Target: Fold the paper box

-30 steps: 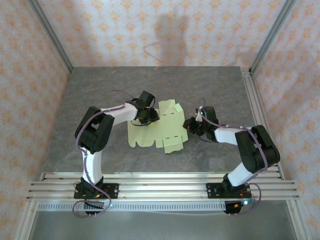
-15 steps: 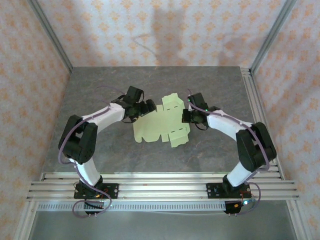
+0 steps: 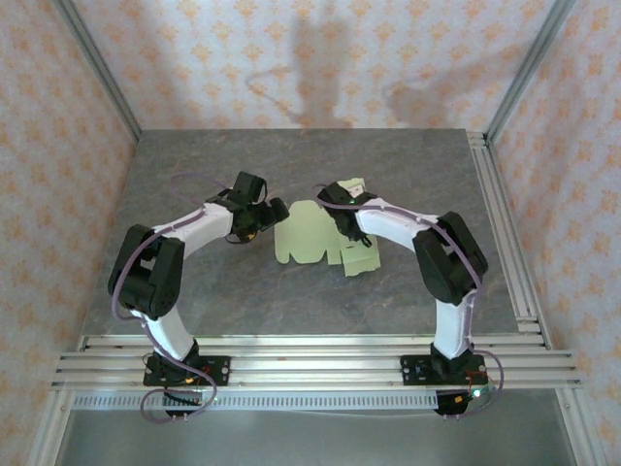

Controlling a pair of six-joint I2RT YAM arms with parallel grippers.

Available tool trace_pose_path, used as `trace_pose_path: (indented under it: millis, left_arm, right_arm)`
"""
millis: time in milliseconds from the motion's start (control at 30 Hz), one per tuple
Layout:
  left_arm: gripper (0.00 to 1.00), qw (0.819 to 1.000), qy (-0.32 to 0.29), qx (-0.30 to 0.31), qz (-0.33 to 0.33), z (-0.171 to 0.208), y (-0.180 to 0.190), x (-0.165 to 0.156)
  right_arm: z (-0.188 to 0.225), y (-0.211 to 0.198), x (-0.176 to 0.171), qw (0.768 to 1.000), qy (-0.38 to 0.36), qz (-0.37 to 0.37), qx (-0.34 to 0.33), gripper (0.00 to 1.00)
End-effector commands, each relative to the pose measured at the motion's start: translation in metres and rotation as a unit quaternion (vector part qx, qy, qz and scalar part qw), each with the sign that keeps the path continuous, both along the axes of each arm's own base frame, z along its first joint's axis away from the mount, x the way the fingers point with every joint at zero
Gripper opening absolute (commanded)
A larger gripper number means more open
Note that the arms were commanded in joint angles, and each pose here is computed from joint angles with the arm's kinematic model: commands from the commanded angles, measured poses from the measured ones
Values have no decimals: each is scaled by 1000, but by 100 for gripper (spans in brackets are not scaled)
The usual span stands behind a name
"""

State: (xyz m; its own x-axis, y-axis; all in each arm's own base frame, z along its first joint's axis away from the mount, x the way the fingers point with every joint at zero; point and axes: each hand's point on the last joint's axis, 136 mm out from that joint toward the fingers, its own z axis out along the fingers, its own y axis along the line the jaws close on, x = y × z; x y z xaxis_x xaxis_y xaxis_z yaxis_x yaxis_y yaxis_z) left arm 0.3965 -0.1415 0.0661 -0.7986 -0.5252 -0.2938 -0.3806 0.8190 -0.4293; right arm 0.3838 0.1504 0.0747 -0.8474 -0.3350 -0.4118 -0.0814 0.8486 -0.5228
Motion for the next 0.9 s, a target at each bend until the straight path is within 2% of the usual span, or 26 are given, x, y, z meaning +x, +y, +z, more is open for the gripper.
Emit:
trace_pose_path:
  millis: [0, 100, 200, 267, 400, 500, 633, 767, 867]
  left_arm:
    - [98, 1000, -11, 22, 5, 9, 12, -3]
    - [98, 1000, -11, 25, 4, 10, 14, -4]
    - [98, 1000, -12, 21, -7, 11, 11, -2]
    - [98, 1000, -13, 18, -10, 10, 9, -1]
    - [98, 1000, -16, 15, -8, 10, 8, 0]
    - [98, 1000, -15, 14, -8, 10, 8, 0]
    - [98, 1000, -13, 17, -7, 9, 9, -2]
    - [98, 1000, -14, 20, -6, 10, 10, -3]
    - [98, 1000, -13, 21, -7, 10, 11, -3]
  right_arm:
    - [23, -26, 0, 993, -35, -27, -106, 0]
    - [18, -17, -1, 997, -26, -16, -68, 0]
    - [-1, 2, -7, 998, 25, 22, 48, 0]
    - [-7, 9, -12, 993, 49, 35, 99, 0]
    - [-8, 13, -15, 988, 64, 57, 126, 0]
    - [-6, 6, -10, 993, 49, 49, 94, 0]
    - [4, 1, -1, 998, 2, 53, -16, 0]
    - [20, -1, 6, 989, -45, 59, -124, 0]
    - [27, 2, 9, 986, -65, 58, -141, 0]
